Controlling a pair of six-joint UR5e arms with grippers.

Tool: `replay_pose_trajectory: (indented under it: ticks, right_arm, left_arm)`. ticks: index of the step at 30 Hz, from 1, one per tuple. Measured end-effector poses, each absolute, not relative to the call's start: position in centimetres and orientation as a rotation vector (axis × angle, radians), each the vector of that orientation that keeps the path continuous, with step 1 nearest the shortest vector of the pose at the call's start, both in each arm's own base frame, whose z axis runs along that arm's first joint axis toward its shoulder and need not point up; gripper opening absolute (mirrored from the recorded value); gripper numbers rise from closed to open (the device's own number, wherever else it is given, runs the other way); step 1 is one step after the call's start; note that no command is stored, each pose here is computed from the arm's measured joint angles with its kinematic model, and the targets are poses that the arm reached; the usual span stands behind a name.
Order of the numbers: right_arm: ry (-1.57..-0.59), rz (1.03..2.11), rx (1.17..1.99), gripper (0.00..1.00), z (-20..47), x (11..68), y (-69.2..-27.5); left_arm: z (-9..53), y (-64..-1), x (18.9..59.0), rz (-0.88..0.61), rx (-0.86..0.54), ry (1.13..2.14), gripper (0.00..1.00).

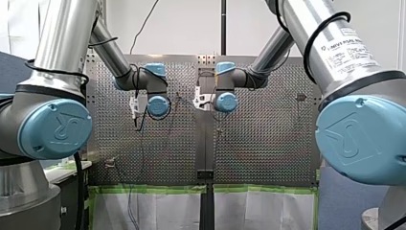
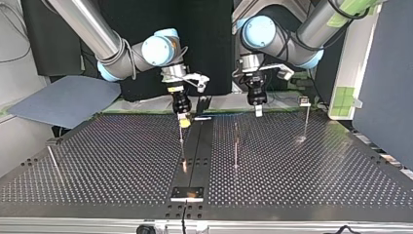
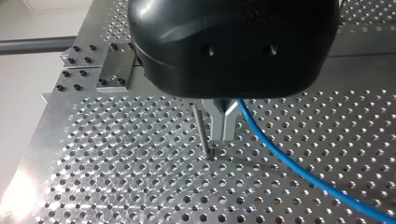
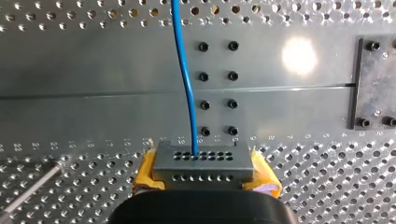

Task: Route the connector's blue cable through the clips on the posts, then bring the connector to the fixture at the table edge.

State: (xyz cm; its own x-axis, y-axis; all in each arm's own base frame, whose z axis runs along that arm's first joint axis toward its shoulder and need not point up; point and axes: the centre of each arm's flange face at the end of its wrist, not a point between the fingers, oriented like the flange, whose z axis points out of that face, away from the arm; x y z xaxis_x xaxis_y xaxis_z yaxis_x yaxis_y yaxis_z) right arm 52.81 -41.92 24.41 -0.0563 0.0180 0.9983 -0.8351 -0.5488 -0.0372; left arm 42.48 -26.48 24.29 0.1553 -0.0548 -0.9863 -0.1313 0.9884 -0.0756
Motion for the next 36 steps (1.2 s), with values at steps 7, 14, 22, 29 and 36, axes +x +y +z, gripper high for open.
replay_pose_trajectory:
  ticks: [7, 14, 22, 29, 36]
  right_arm:
    - [-0.892, 1.674, 1.566, 0.01, 25.3, 52.5, -43.2]
    - [-0.898, 1.666, 1.561, 0.01, 25.7, 51.8, -44.3]
    - [-0.904, 1.659, 1.558, 0.01, 25.7, 51.2, -45.1]
    - [-0.900, 1.661, 1.566, 0.01, 25.7, 51.0, -45.3]
    - [-0.894, 1.668, 1.568, 0.01, 25.7, 50.9, -45.5]
  left_arm:
    - [25.1, -26.2, 43.8, 0.025, -0.153, 1.401, 0.00]
    - [25.3, -26.0, 45.2, 0.000, -0.138, 1.406, 0.00]
    - [23.1, -26.1, 46.5, 0.008, -0.120, 1.447, 0.00]
    - [23.5, -25.8, 47.3, 0.017, -0.140, 1.435, 0.00]
    - [23.7, -25.7, 47.1, 0.042, -0.162, 1.441, 0.00]
